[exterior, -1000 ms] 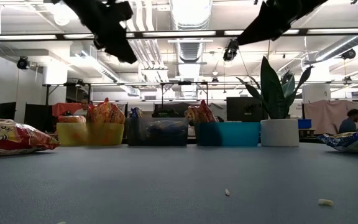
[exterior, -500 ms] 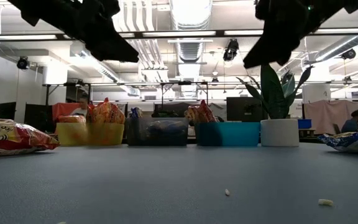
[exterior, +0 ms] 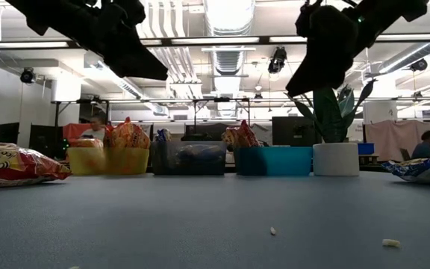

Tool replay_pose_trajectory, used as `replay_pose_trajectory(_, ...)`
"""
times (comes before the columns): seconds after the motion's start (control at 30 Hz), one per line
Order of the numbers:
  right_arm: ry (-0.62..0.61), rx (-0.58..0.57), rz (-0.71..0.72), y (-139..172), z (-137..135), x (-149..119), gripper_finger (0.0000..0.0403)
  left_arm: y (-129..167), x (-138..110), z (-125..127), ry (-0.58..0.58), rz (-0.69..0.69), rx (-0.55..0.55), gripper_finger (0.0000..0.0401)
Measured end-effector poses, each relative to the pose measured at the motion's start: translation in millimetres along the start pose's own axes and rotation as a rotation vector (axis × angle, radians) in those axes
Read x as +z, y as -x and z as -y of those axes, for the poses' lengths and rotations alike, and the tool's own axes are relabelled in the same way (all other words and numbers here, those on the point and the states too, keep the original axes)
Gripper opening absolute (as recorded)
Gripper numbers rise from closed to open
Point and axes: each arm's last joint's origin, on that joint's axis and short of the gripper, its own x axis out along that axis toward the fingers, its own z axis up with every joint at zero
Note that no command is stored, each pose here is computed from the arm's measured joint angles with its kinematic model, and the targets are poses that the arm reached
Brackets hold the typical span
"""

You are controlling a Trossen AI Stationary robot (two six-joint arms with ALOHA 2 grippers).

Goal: Sort Maruchan noodles
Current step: Put the blue noodle pack into the black bin

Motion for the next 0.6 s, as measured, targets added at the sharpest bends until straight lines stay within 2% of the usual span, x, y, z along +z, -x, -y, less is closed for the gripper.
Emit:
replay_pose_trajectory(0.23, -0.045, 0.086, -0.049, 3.2, -6.0, 10.5, 0.0123, -0.1, 0.7, 0.0, 0.006, 0.007, 0.0, 0.017)
replay_pose_trajectory(0.6, -0.068, 0.089, -0.077, 1.9, -6.4, 9.4, 0.0123, -0.2, 0.9, 0.0, 0.008, 0.009, 0.0, 0.017)
